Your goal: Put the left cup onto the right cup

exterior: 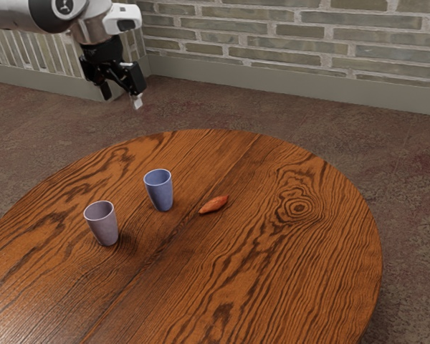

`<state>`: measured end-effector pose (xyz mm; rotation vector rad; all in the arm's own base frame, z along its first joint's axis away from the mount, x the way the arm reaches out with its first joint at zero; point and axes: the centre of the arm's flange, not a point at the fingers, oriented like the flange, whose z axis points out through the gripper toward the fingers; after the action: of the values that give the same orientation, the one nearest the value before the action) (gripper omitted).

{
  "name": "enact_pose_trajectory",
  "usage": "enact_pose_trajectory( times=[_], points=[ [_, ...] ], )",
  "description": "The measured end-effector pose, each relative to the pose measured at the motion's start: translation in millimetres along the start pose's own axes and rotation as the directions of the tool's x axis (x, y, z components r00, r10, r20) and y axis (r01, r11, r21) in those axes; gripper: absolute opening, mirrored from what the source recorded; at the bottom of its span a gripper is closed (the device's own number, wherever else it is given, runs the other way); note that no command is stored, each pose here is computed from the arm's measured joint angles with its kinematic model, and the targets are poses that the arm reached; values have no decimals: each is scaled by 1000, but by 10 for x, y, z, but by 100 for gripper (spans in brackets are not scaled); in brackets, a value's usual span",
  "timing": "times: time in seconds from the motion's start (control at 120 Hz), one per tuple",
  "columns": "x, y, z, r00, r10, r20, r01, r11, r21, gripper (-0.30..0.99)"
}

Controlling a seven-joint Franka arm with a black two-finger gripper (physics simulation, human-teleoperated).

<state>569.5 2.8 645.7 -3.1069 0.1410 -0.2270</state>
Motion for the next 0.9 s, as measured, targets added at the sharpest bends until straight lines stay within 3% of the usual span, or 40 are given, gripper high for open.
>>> enact_pose_trajectory(
  times=[0.133,0.258,0.35,0.475,0.617,0.9],
  points=[
    [-27,90,-42,999,30,26,-30,1000,8,68],
    [-65,159,356,992,57,112,-59,998,21,68],
    [-350,213,482,984,87,154,-87,996,-9,68],
    [-785,-286,806,976,14,216,-8,1000,-27,67],
    [-988,-372,1338,964,10,267,-2,1000,-28,67],
    [-1208,-706,1945,970,-44,241,49,999,-16,67]
  ],
)
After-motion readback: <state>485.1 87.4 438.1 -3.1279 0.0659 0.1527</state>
